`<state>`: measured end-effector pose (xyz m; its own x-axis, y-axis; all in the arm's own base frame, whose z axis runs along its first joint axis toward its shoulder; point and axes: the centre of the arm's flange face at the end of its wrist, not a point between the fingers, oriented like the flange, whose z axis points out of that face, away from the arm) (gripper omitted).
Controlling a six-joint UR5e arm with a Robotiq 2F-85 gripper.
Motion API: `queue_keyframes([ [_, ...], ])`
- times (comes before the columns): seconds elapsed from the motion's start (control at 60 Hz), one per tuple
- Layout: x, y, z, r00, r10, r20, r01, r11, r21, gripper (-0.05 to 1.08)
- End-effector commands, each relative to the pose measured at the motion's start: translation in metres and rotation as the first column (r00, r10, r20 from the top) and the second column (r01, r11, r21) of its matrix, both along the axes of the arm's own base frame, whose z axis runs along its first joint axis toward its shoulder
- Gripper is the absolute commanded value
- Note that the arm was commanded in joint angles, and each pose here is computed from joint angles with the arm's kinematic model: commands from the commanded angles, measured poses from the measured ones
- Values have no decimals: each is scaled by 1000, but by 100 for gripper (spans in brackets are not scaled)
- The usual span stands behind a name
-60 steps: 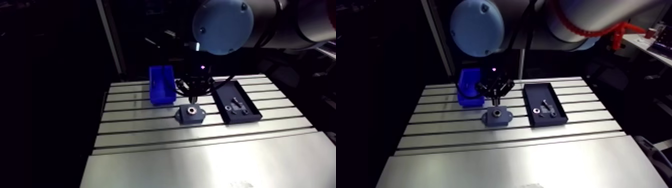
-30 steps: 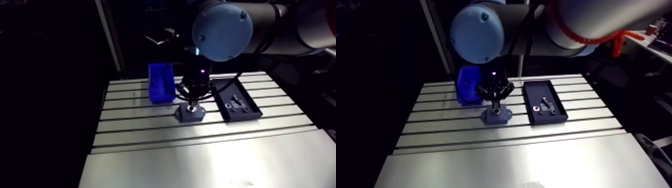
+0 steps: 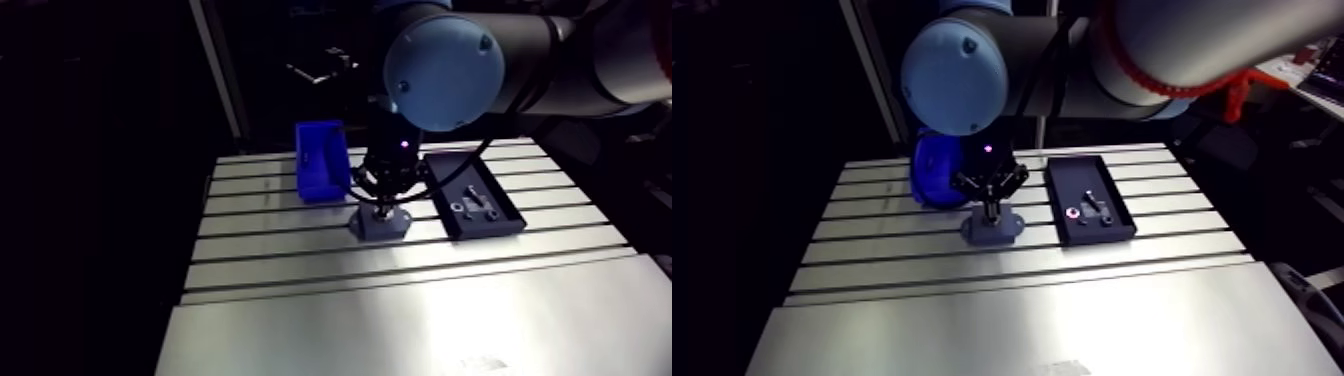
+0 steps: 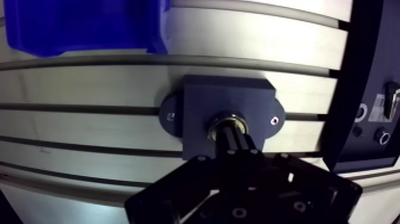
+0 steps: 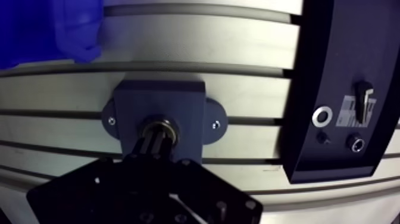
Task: Pick up the bearing and press it into the housing until flush.
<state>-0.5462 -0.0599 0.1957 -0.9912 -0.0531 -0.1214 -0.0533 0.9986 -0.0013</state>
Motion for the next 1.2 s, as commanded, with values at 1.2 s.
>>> queue_keyframes([
  [1.2, 1, 2, -16, 1000, 2, 25, -2, 1000, -3, 108],
])
